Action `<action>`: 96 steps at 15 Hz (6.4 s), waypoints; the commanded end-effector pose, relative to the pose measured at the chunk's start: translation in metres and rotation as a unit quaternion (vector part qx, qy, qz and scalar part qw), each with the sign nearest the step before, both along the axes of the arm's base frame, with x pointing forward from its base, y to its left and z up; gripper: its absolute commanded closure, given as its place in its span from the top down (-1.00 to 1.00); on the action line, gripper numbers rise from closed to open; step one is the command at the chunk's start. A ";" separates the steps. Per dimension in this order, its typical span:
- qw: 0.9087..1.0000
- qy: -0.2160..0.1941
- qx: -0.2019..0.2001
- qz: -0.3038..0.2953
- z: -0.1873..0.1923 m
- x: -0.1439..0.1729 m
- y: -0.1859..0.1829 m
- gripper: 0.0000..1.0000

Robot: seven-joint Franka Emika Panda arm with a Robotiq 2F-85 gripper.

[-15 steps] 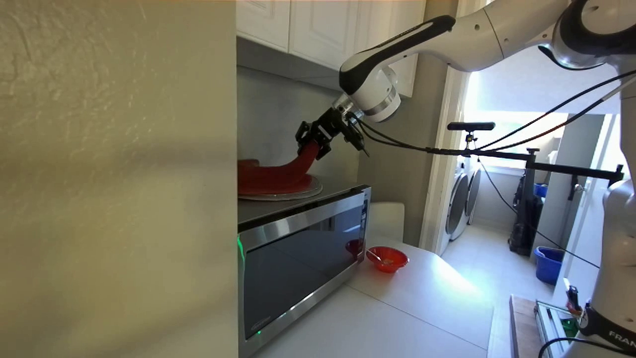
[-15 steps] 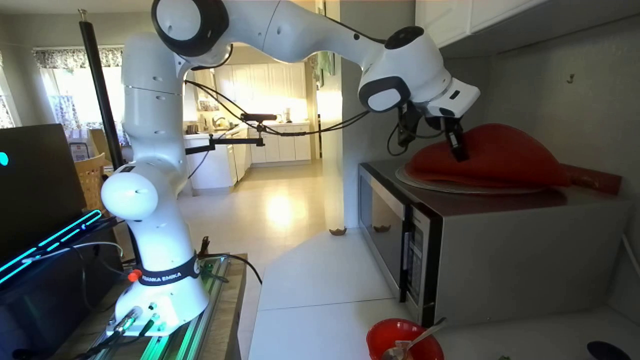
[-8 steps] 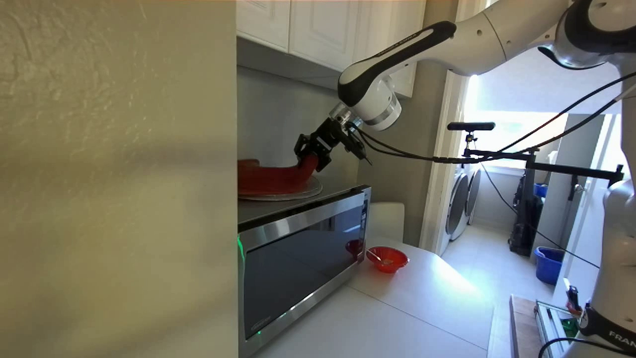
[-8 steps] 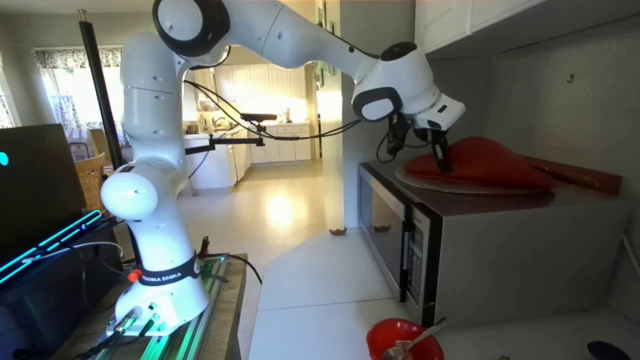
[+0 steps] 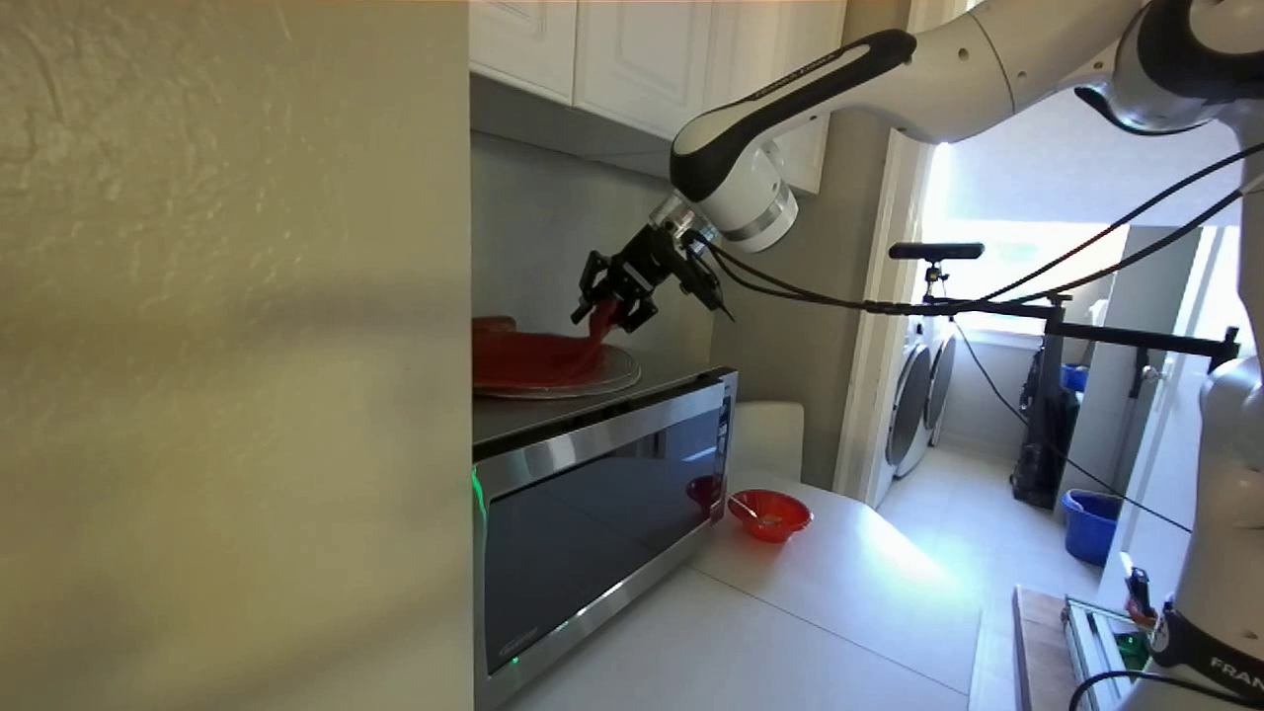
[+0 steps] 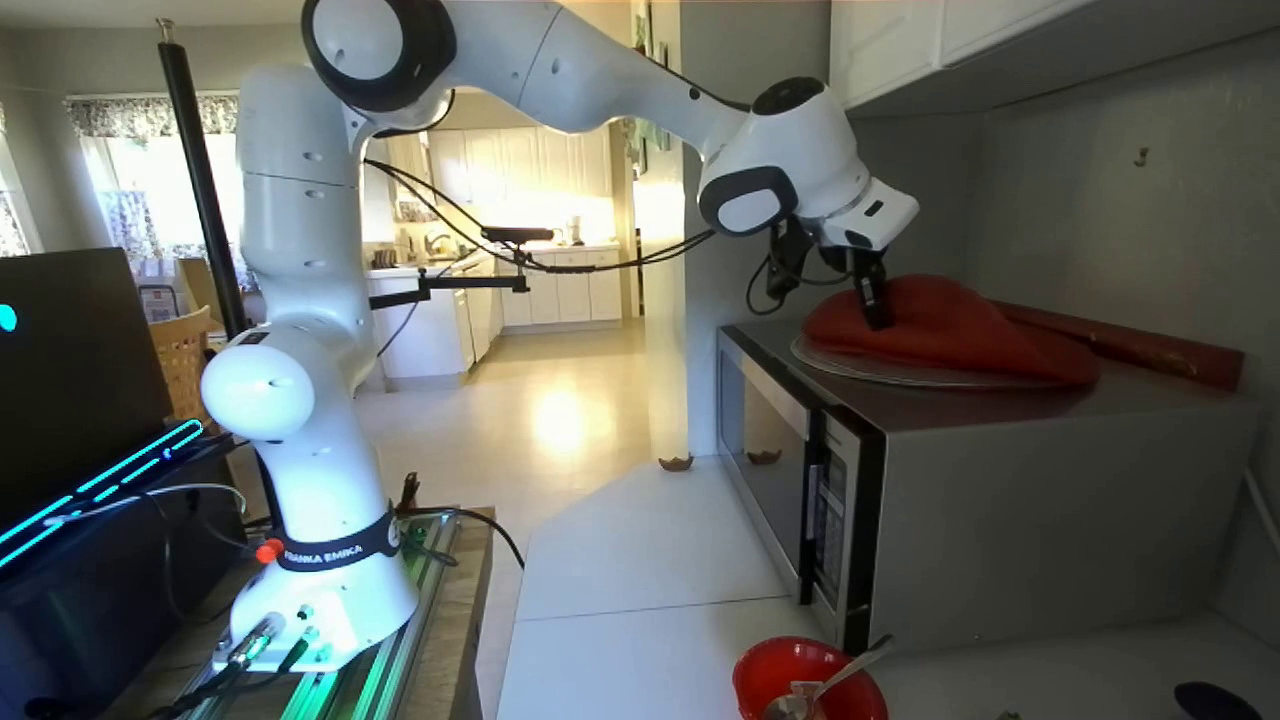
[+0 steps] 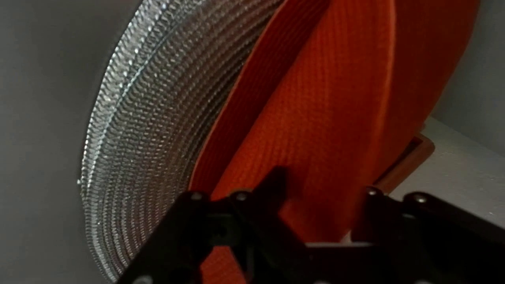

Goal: Put the orange object on the microwave

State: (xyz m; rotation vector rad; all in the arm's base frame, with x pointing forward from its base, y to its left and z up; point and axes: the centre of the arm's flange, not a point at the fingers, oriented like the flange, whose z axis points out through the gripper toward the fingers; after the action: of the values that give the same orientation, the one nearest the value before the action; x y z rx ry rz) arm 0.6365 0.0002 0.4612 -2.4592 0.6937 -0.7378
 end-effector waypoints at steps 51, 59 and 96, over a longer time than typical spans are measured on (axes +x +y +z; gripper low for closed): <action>0.972 0.225 -0.067 -0.016 0.032 0.004 -0.108 1.00; 0.965 0.245 0.062 0.065 0.024 0.001 -0.075 1.00; 0.977 0.104 0.150 0.110 -0.031 0.038 -0.208 0.99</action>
State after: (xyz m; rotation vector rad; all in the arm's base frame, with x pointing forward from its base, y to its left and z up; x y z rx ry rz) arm 0.6639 -0.2030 0.4318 -2.3162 0.5788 -0.2685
